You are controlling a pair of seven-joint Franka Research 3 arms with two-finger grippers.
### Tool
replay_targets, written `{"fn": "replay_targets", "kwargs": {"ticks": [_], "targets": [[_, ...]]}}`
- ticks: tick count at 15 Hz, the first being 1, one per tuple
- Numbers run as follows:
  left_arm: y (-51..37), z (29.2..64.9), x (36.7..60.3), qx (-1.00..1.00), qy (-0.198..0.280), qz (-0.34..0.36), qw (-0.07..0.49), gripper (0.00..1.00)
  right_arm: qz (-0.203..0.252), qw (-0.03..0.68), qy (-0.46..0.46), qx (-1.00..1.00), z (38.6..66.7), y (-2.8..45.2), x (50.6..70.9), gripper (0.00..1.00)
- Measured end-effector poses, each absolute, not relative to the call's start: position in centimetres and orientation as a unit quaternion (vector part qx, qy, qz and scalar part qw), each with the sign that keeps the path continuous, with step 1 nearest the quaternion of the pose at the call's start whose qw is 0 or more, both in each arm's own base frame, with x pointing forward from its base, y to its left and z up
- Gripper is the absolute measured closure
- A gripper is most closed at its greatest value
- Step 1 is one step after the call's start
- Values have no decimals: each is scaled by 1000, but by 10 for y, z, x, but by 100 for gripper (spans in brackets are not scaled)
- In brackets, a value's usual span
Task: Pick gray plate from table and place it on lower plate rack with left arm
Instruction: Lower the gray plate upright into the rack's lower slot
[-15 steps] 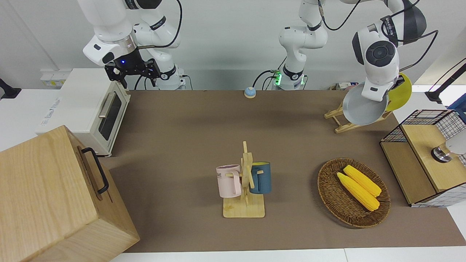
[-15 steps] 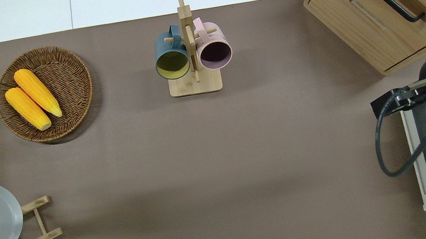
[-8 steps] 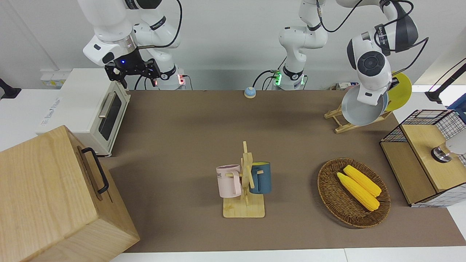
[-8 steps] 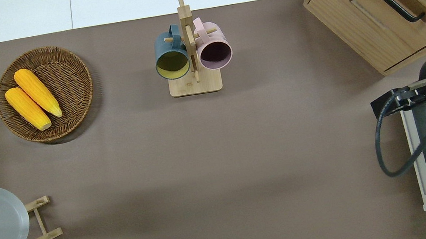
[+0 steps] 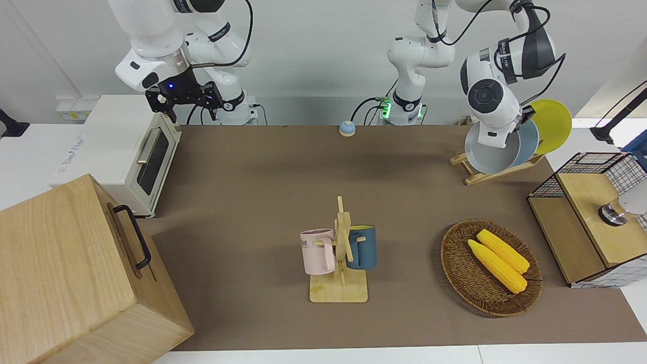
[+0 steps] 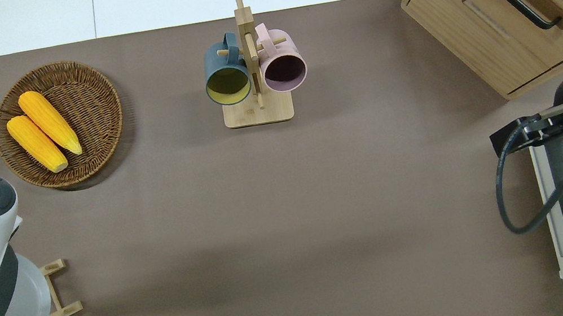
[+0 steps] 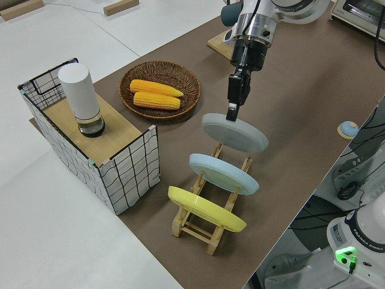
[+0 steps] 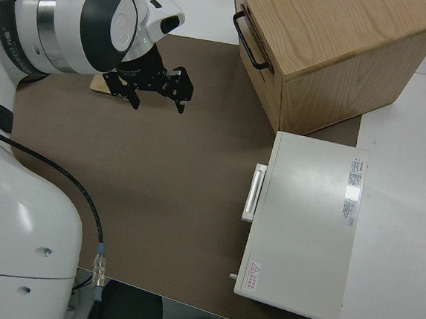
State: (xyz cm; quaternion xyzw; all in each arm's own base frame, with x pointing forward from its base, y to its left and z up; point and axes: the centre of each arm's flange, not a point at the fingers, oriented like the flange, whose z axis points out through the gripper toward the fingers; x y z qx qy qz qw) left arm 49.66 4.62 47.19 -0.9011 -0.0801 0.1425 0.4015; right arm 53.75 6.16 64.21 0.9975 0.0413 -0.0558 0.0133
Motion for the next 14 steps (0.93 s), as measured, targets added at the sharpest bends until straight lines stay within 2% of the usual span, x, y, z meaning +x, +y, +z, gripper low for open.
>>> {"fn": "replay_targets", "kwargs": {"ticks": [7,14], "targets": [[49,467,481,-895,-95,138,413,97,-56,13,41,997,642,62,537,1],[45,443,472,-886,-121,120,431,97,-56,13,41,997,642,62,537,1]]}}
